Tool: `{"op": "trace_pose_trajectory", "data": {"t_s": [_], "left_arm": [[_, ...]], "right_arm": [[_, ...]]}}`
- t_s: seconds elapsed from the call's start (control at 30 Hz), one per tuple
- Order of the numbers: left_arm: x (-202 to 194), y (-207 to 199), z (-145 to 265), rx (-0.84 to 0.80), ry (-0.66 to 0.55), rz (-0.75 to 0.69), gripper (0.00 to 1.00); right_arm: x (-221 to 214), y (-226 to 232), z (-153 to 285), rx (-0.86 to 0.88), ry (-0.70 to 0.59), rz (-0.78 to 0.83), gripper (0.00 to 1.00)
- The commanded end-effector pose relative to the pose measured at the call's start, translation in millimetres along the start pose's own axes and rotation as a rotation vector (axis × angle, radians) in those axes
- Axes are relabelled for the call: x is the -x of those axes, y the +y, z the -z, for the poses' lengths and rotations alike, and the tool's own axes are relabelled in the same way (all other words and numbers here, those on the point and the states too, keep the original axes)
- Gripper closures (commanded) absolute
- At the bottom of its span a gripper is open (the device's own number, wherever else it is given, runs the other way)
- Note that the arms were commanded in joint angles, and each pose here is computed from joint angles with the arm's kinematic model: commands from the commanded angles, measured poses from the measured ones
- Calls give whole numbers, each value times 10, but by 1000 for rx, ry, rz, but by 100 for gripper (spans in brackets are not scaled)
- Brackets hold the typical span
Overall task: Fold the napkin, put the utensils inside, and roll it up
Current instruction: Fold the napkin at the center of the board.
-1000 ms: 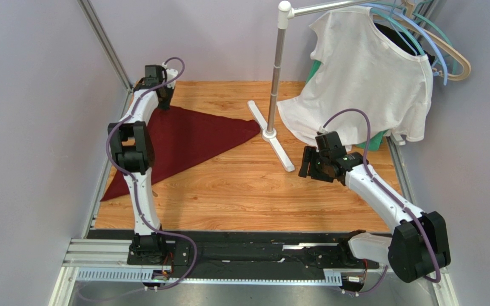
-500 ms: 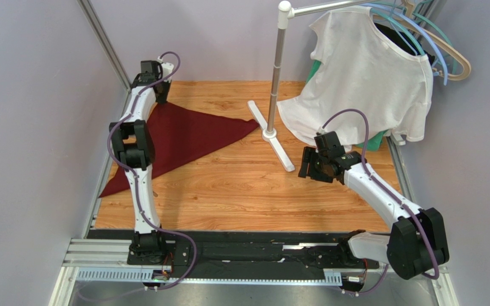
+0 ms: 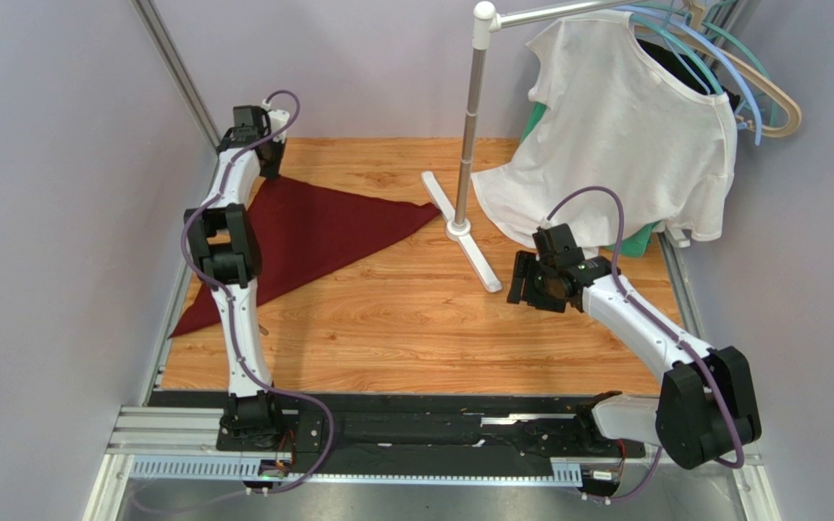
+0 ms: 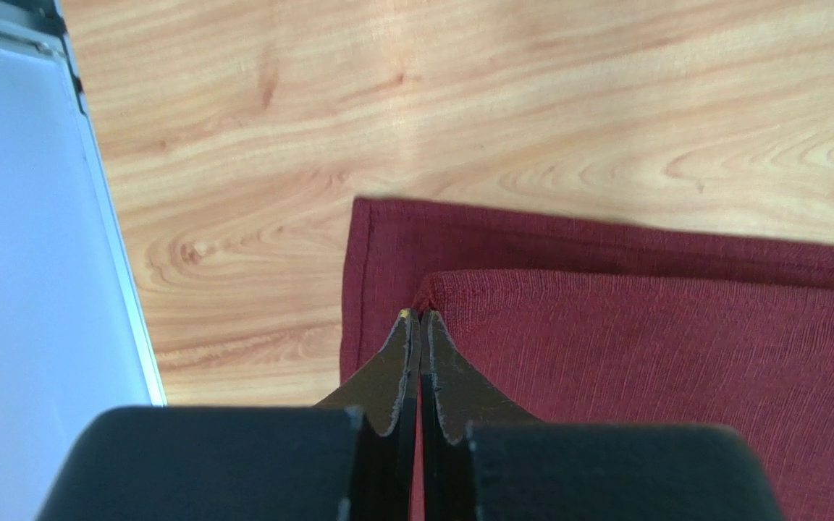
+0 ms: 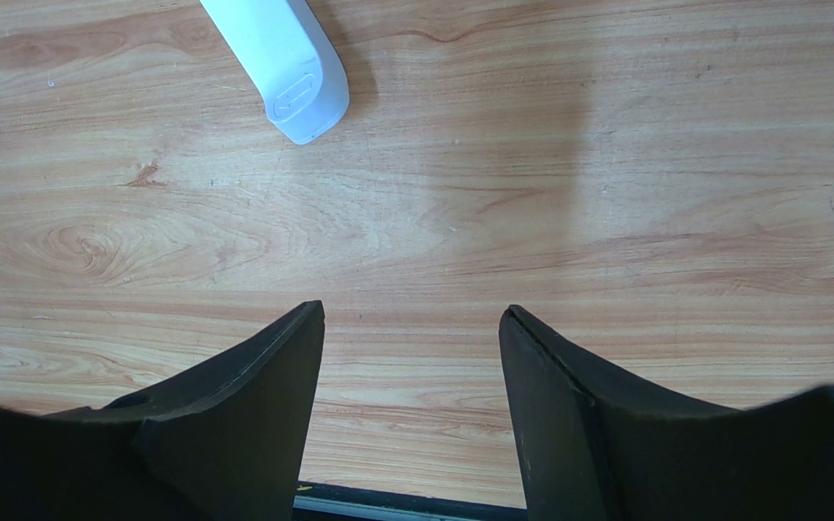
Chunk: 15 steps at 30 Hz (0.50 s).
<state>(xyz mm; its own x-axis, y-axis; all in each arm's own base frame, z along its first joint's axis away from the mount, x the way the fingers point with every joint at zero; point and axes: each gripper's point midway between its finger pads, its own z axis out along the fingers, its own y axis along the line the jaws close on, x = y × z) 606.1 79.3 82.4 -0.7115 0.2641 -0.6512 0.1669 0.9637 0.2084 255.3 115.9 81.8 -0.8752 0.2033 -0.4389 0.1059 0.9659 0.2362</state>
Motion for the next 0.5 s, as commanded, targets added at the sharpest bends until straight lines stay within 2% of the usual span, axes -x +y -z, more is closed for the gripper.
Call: {"op": "trace_pose_trajectory", "data": {"t_s": [0.0,0.3,0.47], "left_arm": [[223,85,23,8,-62,4,100],[326,150,34,29,-94,-3,100],[256,141,-54,28,-71,2,100]], "right_arm": [[182,96,16,22,-50,-14,36],[164,102,-31,21,-36,-14,36],[153,102,-43,21,-31,-15,36]]}}
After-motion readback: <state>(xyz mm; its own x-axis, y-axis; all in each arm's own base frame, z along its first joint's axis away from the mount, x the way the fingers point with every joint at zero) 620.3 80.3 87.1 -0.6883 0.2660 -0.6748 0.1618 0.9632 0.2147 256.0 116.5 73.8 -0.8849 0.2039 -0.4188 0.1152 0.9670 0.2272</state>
